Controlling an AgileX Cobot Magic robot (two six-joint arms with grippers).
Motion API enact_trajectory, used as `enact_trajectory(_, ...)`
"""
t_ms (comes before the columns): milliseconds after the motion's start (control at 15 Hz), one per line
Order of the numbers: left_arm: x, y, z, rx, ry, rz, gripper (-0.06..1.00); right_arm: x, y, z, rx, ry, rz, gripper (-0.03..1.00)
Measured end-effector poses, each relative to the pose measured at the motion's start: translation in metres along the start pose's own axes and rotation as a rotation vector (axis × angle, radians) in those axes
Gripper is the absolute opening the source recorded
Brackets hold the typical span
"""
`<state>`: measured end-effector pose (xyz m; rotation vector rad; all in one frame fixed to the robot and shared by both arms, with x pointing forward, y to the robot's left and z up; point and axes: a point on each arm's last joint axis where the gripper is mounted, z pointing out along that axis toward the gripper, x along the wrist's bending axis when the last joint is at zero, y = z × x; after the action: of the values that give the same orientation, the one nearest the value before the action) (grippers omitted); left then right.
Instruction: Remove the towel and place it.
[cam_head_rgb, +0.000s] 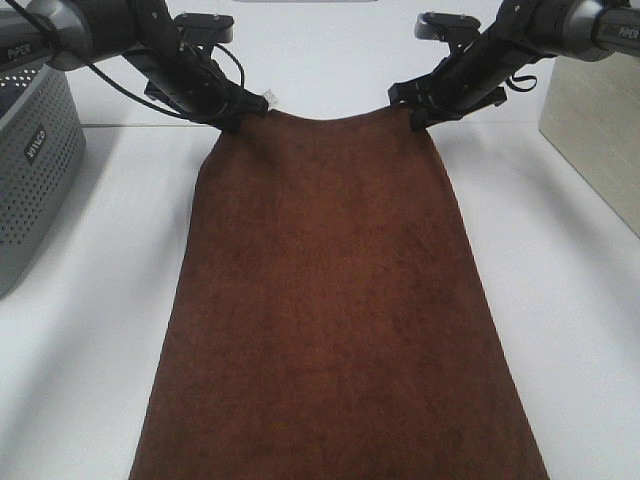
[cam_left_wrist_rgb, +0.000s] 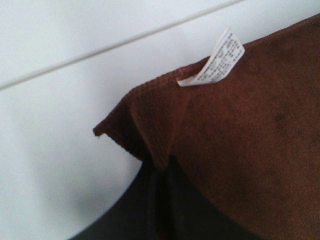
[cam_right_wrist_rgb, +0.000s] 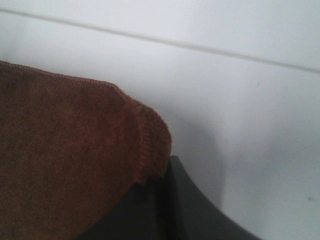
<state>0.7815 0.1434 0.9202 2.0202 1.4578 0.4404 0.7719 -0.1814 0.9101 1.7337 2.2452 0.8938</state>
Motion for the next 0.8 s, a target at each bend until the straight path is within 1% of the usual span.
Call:
enact_trajectory(133, 0.001, 0.008, 0.0, -0.084, 0.016, 0.003, 0.0, 0.001, 0.017, -0.009, -0.091, -0.013, -0.012, 0.01)
enact_trajectory(333, 0.003, 0.016, -0.002, -0.179, 0.037, 0.013, 0.0, 0.0, 0.024, -0.011, -0.16, -0.033, -0.013, 0.01)
enact_trajectory(600, 0.004, 0.022, -0.003, -0.246, 0.051, 0.019, 0.0, -0.002, 0.028, -0.012, -0.208, -0.048, -0.012, 0.01)
enact_trajectory(800, 0.005, 0.023, -0.003, -0.251, 0.061, 0.034, 0.0, -0.003, 0.03, -0.009, -0.238, -0.051, -0.001, 0.01)
